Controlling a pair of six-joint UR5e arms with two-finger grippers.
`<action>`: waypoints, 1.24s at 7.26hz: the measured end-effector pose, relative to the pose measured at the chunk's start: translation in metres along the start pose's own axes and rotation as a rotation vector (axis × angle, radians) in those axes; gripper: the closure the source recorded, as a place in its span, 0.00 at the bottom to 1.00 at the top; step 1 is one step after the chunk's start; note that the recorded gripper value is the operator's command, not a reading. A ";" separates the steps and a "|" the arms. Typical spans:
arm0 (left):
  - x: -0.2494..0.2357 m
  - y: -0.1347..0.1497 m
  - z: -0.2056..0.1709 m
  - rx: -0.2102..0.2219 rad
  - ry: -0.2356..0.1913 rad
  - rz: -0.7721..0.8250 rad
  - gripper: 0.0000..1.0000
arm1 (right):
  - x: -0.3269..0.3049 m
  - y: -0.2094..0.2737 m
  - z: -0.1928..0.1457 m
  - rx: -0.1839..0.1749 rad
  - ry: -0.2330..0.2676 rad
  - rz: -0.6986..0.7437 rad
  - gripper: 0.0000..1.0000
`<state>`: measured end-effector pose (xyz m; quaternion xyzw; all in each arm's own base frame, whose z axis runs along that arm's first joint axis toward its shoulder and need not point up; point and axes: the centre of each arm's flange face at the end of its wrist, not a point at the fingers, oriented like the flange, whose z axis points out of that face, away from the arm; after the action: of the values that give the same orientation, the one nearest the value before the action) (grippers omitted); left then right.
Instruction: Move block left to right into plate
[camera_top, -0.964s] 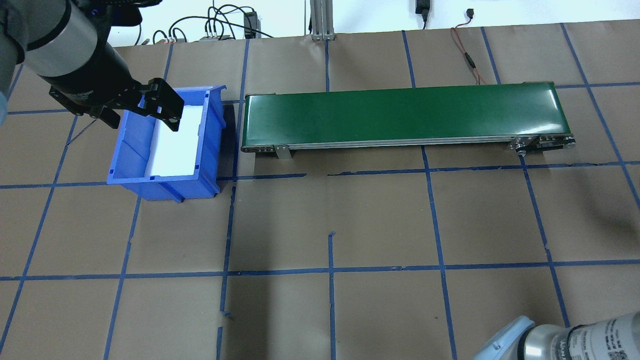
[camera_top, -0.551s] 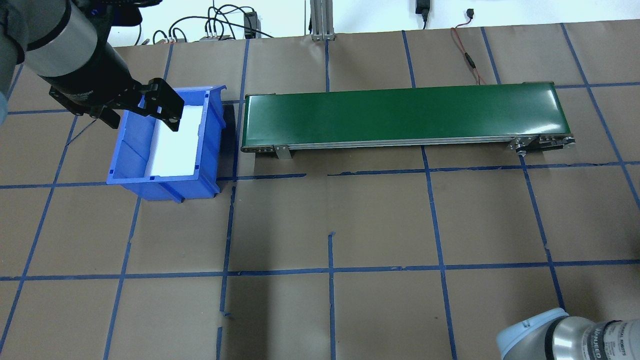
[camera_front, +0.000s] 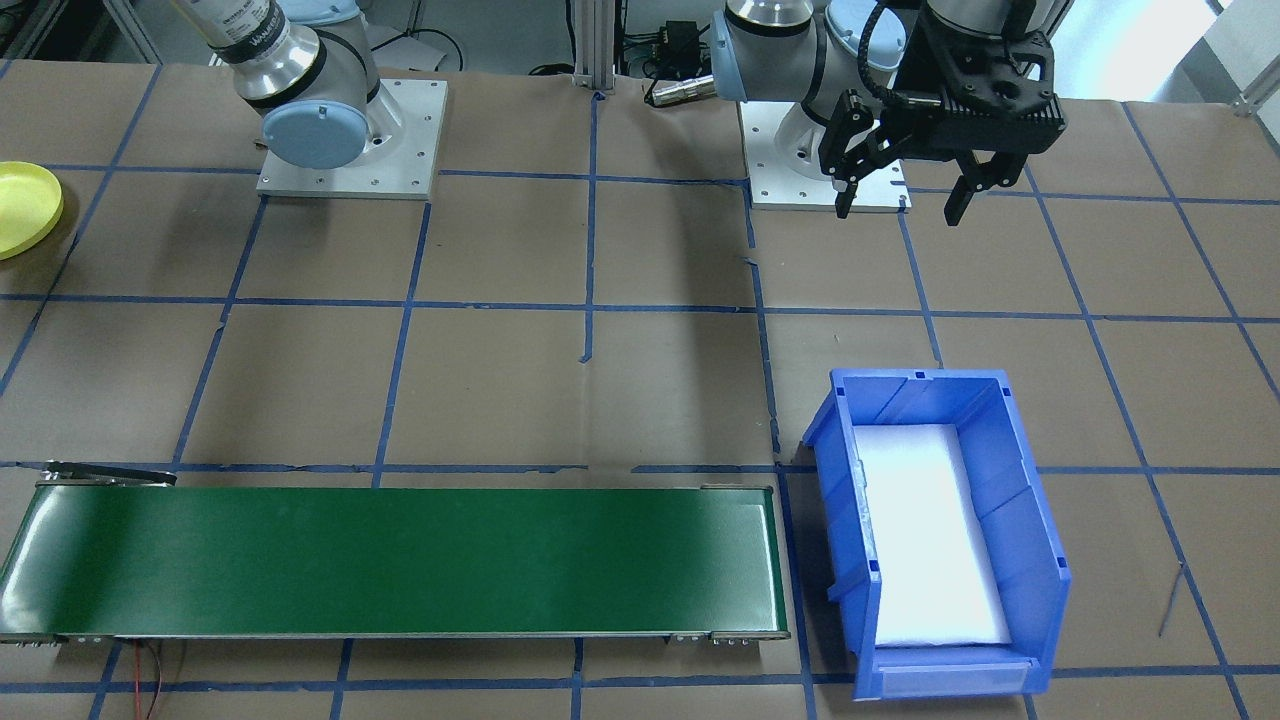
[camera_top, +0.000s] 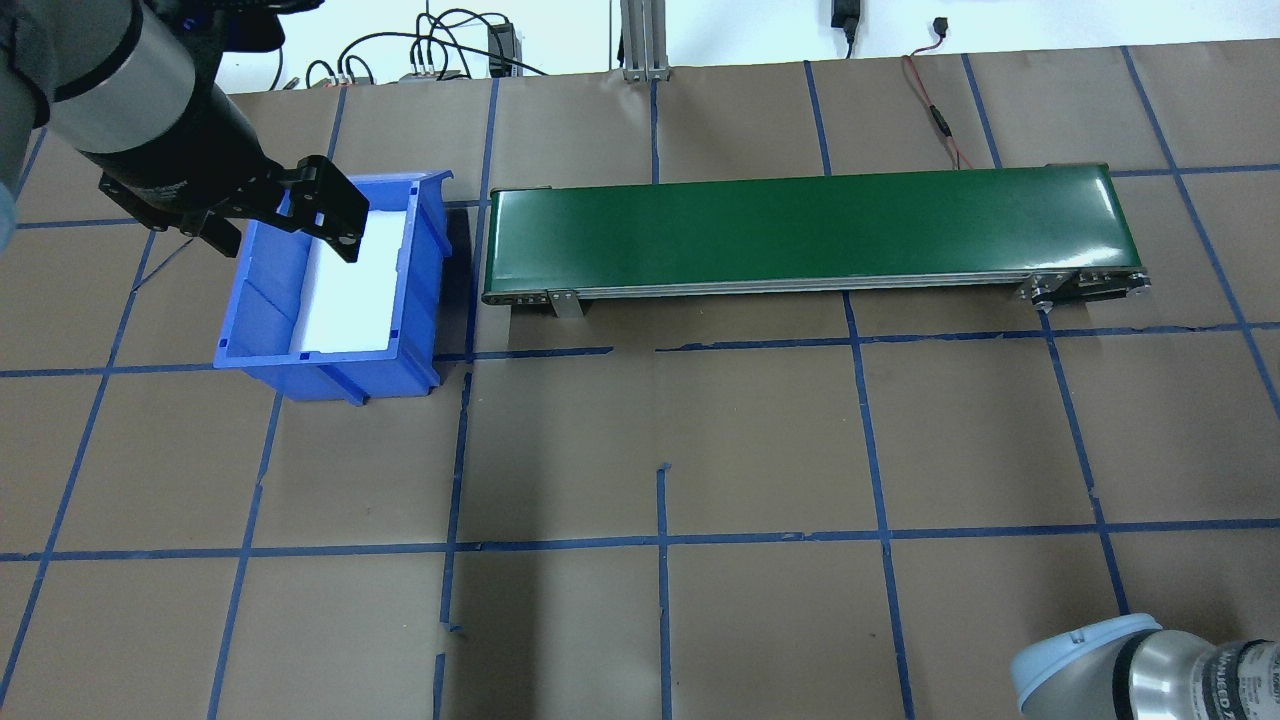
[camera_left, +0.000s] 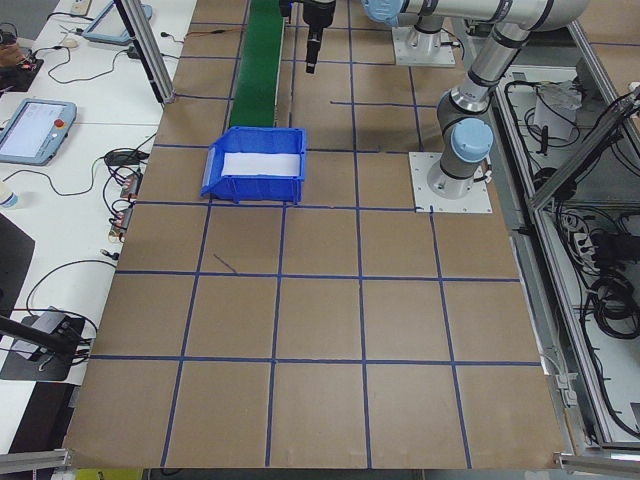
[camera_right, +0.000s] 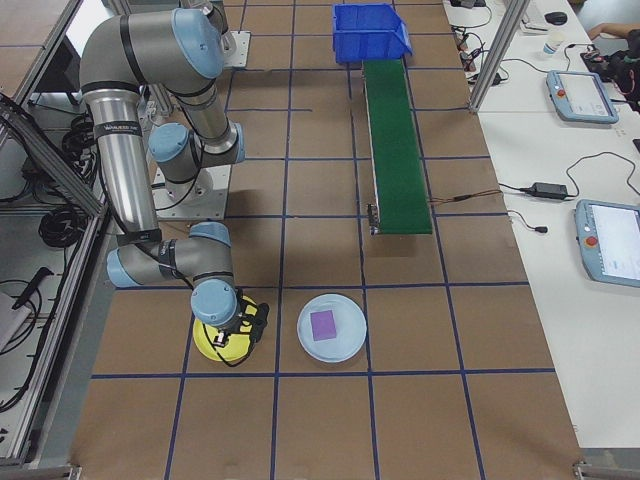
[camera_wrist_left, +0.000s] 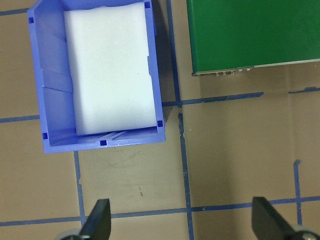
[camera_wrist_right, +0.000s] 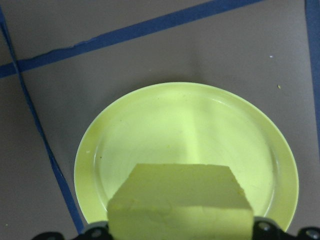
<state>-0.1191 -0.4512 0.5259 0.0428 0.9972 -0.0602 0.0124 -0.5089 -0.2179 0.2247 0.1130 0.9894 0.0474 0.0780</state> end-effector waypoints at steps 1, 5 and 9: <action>0.000 0.000 0.000 0.000 0.000 0.000 0.00 | -0.001 -0.002 0.002 0.021 -0.011 -0.002 0.01; 0.000 0.000 0.000 0.000 0.000 0.000 0.00 | -0.003 -0.007 -0.012 0.050 -0.008 -0.006 0.00; 0.000 0.000 0.000 0.000 0.000 -0.001 0.00 | -0.102 -0.142 -0.156 0.131 0.065 -0.143 0.01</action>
<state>-0.1191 -0.4512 0.5258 0.0421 0.9972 -0.0601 0.0125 -0.4670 -0.3913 0.3768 0.0451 0.9979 -0.0194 0.0414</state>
